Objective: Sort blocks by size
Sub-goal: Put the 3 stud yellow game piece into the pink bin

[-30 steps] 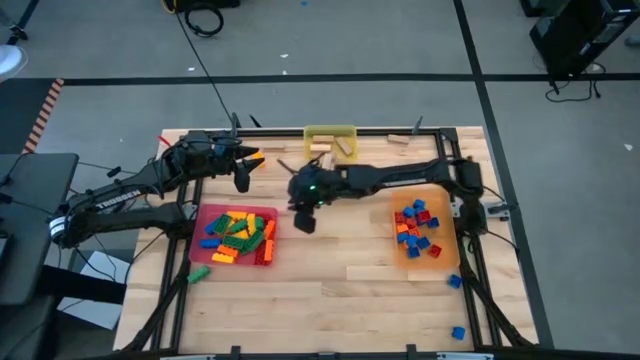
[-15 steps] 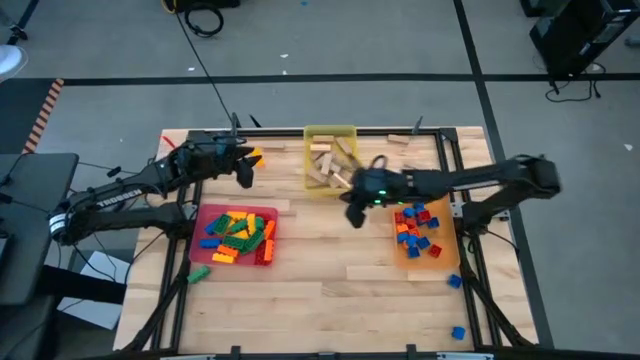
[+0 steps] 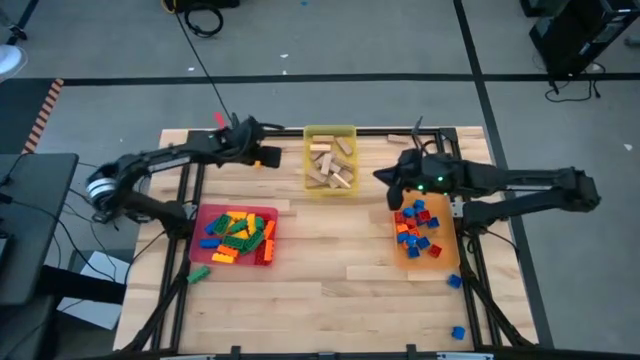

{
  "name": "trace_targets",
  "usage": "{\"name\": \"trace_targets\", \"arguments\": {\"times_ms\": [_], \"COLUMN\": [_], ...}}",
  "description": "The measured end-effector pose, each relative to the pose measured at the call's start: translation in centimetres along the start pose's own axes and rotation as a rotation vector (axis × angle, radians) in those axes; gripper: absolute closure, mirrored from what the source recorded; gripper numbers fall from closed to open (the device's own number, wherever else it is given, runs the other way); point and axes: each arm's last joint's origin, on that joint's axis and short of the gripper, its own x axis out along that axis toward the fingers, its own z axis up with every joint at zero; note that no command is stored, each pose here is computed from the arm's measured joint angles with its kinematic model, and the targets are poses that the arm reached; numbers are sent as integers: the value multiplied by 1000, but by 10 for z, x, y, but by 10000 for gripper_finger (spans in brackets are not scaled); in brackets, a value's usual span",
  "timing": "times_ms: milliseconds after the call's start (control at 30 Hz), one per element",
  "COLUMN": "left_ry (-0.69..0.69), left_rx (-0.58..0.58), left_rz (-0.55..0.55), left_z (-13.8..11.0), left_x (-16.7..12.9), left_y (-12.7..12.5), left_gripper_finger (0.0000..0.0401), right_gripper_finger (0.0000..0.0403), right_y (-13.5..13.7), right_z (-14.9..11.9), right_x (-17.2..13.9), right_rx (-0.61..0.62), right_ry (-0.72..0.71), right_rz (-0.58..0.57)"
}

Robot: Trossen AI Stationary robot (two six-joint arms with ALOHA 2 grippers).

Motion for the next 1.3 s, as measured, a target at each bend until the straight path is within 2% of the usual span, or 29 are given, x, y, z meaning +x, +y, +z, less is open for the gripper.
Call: {"name": "trace_targets", "arguments": {"times_ms": [200, 300, 533, 767, 933, 1033, 1300], "left_ry": [33, 33, 96, 89, 73, 49, 33], "left_rx": [-20, -76, -211, -331, -354, -312, -289], "left_rz": [58, 80, 173, 208, 241, 264, 247], "left_z": [20, 30, 31, 37, 42, 44, 46], "left_x": [28, 38, 59, 64, 65, 65, 66], "left_y": [-10, -10, 4, 17, 26, 28, 26], "left_gripper_finger": [218, 218, 218, 218, 217, 217, 217], "right_gripper_finger": [391, 391, 363, 378, 387, 385, 373], "right_y": [-7, -11, -18, -21, -23, -25, -28], "right_z": [6, 6, 5, 6, 7, 8, 9], "right_x": [-16, -21, -22, -21, -21, -20, -20], "right_rx": [-115, -164, -242, -286, -301, -309, -309], "right_ry": [-43, -44, -12, -6, -8, -6, -6], "right_rz": [-7, -22, -63, -54, -60, -58, -50]}}
